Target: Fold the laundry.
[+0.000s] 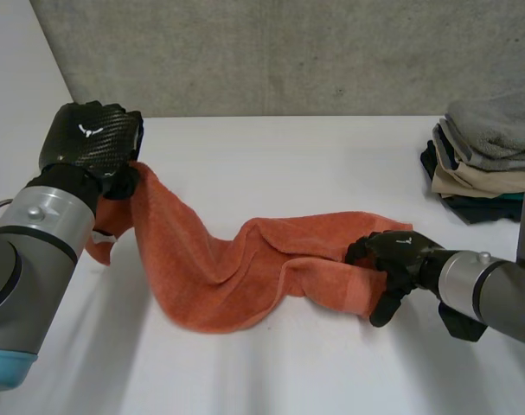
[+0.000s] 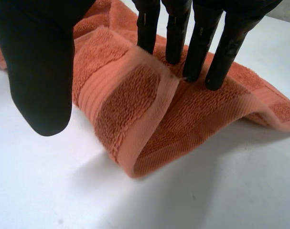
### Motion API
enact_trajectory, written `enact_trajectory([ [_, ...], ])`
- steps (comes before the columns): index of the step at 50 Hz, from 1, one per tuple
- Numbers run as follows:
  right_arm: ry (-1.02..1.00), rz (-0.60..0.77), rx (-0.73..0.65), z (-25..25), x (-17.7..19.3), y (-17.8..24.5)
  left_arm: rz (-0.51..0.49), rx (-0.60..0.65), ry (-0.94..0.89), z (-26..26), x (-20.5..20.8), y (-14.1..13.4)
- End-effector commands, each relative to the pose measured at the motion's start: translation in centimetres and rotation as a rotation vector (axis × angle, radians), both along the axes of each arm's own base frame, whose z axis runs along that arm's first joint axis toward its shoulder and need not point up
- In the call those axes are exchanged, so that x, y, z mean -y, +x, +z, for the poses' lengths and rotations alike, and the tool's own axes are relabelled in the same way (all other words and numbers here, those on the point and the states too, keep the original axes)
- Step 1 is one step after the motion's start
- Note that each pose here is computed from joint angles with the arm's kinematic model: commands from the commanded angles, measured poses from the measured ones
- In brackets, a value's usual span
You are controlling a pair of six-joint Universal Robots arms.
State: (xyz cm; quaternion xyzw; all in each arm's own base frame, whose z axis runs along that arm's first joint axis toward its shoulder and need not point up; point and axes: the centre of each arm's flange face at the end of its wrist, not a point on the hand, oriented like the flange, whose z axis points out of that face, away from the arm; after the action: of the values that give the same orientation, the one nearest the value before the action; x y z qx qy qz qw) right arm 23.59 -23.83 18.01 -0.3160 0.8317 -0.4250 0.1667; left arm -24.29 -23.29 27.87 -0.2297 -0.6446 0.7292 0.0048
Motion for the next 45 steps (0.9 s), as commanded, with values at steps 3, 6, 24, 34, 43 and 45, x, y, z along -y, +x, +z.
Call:
enact_trajectory([
  [3,-0.062,-0.056,-0.051,-2.4,0.6,0.0,-0.001,0.006,0.013,-0.4,-0.1,0.1],
  [6,-0.072,-0.053,-0.060,-3.5,0.9,0.7,-0.001,0.008,0.019,-0.6,-0.2,0.1],
  [24,-0.486,0.086,-0.313,9.1,-1.2,-2.4,0.045,0.167,0.272,-2.6,-2.2,2.6],
  [34,-0.367,0.232,-0.553,5.3,0.6,-4.1,0.071,0.319,0.441,-7.0,-0.3,3.4],
  [43,-0.618,0.044,-0.458,5.6,9.8,-2.4,0.096,0.310,0.297,-6.9,8.4,1.0],
  [45,-0.788,-0.042,-0.371,8.6,12.2,-1.2,0.111,0.265,0.187,-4.5,10.7,0.3],
])
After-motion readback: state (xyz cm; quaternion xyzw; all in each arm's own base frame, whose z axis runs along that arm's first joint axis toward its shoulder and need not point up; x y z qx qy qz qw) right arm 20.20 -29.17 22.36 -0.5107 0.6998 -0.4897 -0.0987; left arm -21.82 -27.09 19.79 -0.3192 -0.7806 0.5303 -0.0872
